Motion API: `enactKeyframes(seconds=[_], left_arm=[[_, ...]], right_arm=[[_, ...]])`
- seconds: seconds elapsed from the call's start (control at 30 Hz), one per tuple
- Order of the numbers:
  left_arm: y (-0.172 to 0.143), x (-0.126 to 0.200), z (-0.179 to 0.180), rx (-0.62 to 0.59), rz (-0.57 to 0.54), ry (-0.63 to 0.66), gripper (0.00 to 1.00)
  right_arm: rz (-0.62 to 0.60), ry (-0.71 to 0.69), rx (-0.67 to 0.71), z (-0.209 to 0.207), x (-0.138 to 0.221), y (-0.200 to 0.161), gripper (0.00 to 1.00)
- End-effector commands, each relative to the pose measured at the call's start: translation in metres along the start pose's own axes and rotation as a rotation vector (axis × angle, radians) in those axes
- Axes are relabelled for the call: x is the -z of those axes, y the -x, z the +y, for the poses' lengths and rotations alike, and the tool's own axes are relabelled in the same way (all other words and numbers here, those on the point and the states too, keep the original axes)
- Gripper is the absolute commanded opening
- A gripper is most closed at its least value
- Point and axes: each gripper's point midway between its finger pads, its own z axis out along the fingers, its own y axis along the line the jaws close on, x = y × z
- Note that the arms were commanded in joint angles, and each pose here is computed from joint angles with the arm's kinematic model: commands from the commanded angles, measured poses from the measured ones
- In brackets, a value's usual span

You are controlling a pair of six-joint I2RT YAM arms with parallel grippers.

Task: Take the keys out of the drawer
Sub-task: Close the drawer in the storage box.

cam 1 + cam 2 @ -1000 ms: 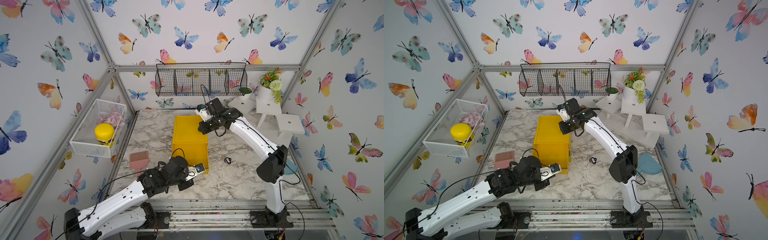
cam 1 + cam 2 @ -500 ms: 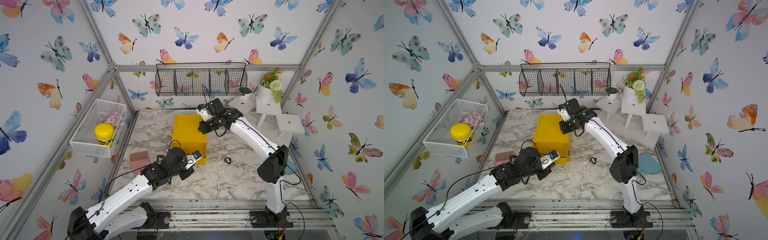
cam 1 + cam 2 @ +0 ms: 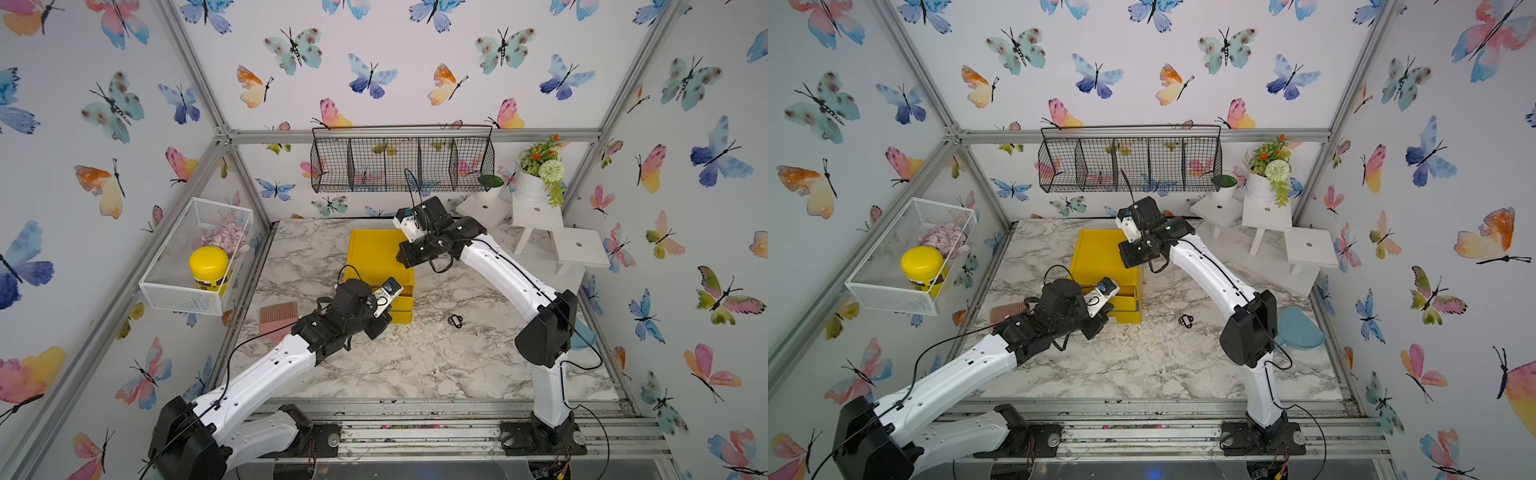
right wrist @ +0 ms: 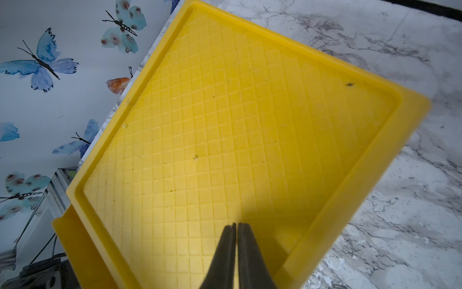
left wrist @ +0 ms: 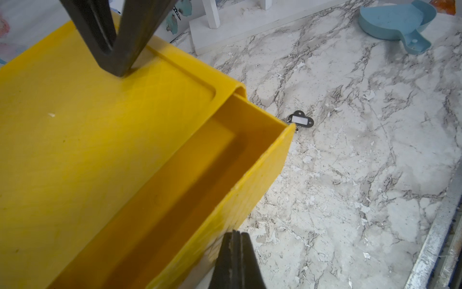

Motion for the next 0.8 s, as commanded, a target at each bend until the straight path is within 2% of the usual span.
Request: enactKeyframes(seconds=[0.0,0.57,0.77], left_arm=[[0.01,-0.003,0.017,0.025,-0.027,0.082,0.0],[0.015,-0.011,0.041,0.177,-0.075,0.172,0.0],[0.027,0.006,0.04,0.249,-0.149,0.159,0.01]], right_arm=[[0.085,-0.007,-0.034,-0.003,-0.006,-0.023,0.11],[0.089,-0.009,-0.036,-0.005,-0.007,-0.029,0.1],[0.081,-0.006,-0.027,-0.004,-0.005,-0.025,0.11]])
